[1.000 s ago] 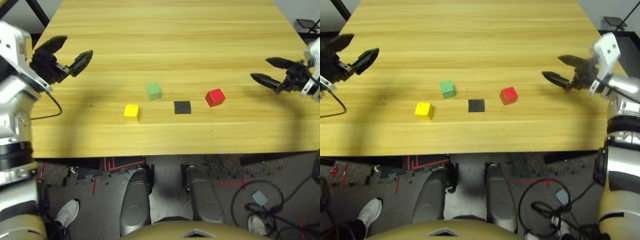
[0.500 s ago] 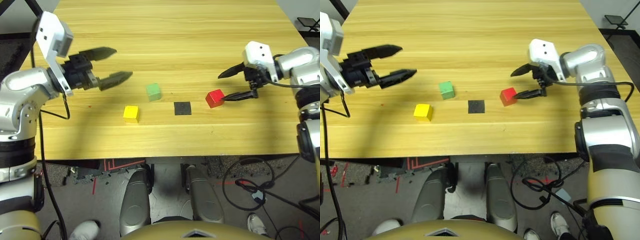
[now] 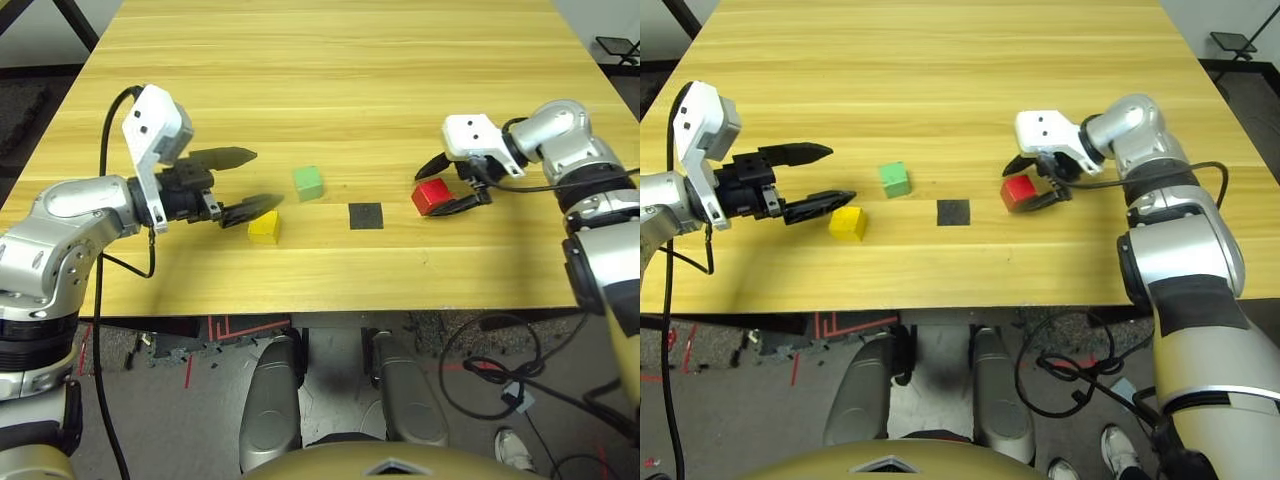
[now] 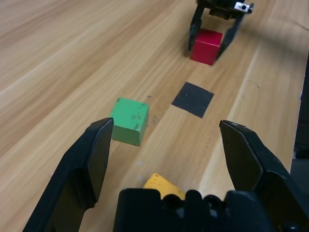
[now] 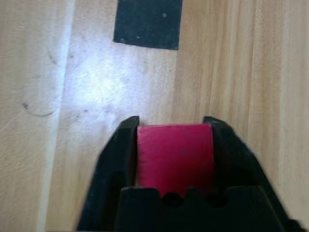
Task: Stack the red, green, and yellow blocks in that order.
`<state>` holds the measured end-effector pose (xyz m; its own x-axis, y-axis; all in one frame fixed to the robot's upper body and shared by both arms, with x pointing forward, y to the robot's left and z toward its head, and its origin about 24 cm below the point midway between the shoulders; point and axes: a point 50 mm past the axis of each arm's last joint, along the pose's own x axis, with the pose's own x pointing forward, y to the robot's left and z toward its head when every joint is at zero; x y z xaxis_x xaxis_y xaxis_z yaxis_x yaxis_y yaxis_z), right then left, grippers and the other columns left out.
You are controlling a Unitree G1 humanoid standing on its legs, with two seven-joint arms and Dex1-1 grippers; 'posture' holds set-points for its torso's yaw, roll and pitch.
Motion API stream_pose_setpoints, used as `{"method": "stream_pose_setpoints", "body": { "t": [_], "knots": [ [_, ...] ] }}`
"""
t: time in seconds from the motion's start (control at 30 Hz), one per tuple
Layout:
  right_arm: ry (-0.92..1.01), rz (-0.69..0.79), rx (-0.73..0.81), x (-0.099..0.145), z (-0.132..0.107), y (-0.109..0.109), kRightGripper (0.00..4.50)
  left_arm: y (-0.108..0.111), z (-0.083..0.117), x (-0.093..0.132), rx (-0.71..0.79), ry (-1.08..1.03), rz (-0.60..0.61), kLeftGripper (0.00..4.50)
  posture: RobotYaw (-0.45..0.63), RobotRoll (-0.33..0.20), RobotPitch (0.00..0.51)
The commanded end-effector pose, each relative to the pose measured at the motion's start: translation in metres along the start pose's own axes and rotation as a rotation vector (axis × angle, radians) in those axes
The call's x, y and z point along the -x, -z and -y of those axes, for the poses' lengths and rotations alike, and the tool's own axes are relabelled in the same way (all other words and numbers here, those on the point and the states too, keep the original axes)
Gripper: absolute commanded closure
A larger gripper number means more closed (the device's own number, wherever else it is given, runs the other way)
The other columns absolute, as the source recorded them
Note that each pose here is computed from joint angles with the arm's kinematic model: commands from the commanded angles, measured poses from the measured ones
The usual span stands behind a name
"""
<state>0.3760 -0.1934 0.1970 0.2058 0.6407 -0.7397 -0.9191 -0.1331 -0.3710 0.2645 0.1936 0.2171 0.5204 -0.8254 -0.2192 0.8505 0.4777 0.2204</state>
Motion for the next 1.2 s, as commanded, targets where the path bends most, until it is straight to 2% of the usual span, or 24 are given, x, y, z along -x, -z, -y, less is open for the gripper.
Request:
{"method": "stream_pose_setpoints", "body": {
  "t": [0.03, 0.27, 0.47, 0.77, 1.2],
  "knots": [
    [0.023, -0.035, -0.008, -0.001, 0.004, -0.001, 2.44, -0.002, 0.003, -0.005, -0.01, 0.02, -0.006, 0.0, 0.35, -0.047, 0.228],
    [0.034, 0.029, -0.024, -0.006, 0.025, -0.044, 2.44, -0.004, 0.001, -0.014, -0.015, 0.042, -0.01, 0.0, 0.34, -0.067, 0.235],
    [0.0, 0.06, -0.044, -0.025, 0.02, -0.075, 2.44, -0.003, 0.003, -0.024, -0.012, 0.066, -0.003, 0.0, 0.34, -0.09, 0.245],
    [-0.044, 0.047, -0.07, -0.043, -0.005, -0.088, 2.44, 0.001, 0.003, -0.026, -0.01, 0.057, 0.01, 0.0, 0.35, -0.101, 0.257],
    [-0.115, 0.071, -0.079, -0.054, -0.025, -0.092, 2.44, 0.004, 0.003, -0.025, -0.002, 0.037, 0.024, 0.0, 0.36, -0.106, 0.278]
  ]
}}
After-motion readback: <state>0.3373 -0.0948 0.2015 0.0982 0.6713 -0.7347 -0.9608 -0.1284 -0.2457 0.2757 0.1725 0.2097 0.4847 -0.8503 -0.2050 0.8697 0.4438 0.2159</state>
